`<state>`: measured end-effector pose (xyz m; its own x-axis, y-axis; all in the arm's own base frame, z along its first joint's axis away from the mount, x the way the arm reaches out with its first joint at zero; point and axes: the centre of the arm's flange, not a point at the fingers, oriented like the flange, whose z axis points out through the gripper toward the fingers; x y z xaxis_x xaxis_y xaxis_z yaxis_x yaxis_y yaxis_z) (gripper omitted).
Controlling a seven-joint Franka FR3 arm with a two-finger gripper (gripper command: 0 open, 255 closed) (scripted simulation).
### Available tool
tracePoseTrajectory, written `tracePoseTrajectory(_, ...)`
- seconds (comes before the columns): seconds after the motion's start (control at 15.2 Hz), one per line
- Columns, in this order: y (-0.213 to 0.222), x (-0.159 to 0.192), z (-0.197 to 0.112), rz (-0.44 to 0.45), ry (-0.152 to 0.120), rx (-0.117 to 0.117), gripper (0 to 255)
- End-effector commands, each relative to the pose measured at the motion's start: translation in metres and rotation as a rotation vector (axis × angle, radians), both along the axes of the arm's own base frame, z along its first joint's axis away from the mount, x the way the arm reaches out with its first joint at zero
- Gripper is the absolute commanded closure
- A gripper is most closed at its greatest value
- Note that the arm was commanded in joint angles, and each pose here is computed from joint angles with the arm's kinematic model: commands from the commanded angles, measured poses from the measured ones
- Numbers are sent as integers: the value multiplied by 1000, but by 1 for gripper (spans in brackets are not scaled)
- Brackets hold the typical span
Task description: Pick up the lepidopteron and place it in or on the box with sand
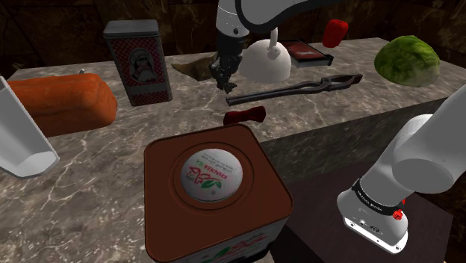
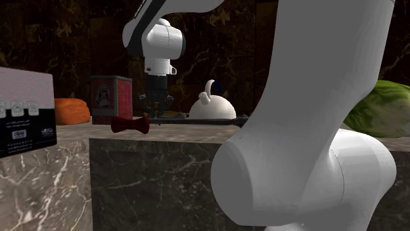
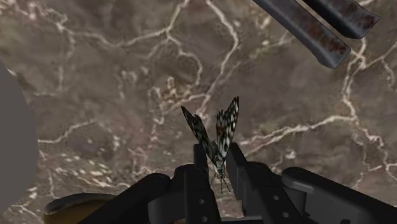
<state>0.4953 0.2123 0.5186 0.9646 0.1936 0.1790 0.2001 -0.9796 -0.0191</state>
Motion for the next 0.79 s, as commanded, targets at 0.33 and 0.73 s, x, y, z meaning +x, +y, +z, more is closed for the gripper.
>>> tracePoseTrajectory(0.33,0,0,0,0,0,0,255)
tracePoseTrajectory(0.73,0,0,26,0,0,0,255)
